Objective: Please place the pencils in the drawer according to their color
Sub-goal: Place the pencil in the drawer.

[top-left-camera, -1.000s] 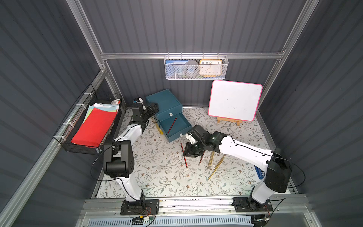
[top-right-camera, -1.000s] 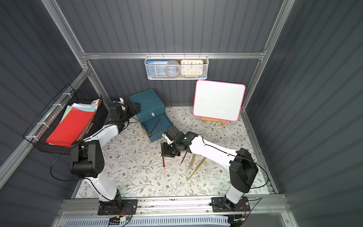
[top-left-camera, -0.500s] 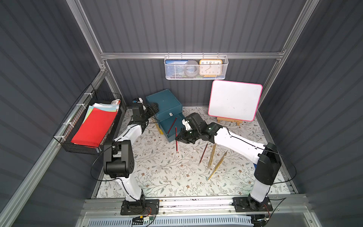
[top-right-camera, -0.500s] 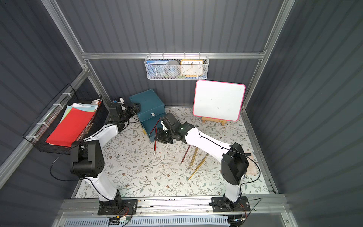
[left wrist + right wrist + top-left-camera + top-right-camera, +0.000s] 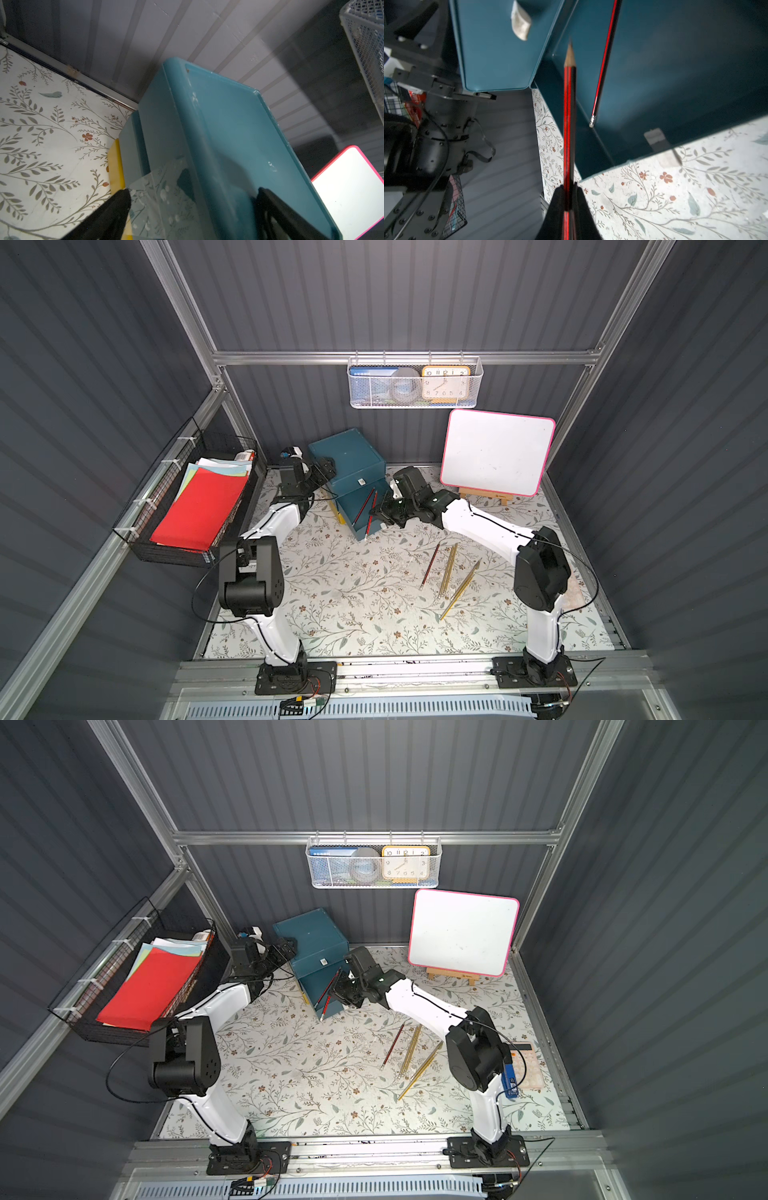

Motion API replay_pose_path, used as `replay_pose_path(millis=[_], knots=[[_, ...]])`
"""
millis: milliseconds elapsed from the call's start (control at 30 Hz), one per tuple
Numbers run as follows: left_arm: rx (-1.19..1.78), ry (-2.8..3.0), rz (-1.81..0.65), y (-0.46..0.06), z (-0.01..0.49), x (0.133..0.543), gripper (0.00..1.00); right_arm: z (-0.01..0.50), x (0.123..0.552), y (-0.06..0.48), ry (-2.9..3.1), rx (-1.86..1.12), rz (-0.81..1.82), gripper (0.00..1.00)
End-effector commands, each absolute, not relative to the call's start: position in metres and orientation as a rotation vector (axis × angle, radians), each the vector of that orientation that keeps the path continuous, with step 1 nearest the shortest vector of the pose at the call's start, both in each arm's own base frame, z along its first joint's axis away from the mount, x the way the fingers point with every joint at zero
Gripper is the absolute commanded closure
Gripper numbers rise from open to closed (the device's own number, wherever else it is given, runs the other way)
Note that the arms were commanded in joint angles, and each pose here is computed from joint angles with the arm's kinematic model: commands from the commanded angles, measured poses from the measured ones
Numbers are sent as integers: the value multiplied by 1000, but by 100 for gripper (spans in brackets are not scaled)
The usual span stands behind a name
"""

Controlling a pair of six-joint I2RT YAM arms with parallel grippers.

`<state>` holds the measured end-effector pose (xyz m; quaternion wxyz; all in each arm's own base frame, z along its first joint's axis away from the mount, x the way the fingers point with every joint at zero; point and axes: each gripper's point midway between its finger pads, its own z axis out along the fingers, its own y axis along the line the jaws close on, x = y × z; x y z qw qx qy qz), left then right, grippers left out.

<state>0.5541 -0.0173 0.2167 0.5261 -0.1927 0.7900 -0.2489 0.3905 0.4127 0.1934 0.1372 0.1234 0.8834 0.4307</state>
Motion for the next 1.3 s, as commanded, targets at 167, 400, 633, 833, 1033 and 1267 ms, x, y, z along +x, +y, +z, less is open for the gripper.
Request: replay_pose_path(millis=[167,400,633,833,1033,1267], knots=[[-471,1980,-582,-21,193,543,0,188,423,420,2495,491,1278,100],[-468,1982,-577,-21,192,543,0,175,445,419,2465,539,1201,100],[-465,1985,-575,-21,193,543,0,158,461,421,2476,559,1141,100],[-466,1988,-575,-21,192,543,0,141,468,420,2506,563,1092,100],[-466,1983,-575,-21,194,544,0,133,470,421,2526,544,1066,95],[-466,1985,-575,-21,192,544,0,137,471,422,2524,519,1056,80]])
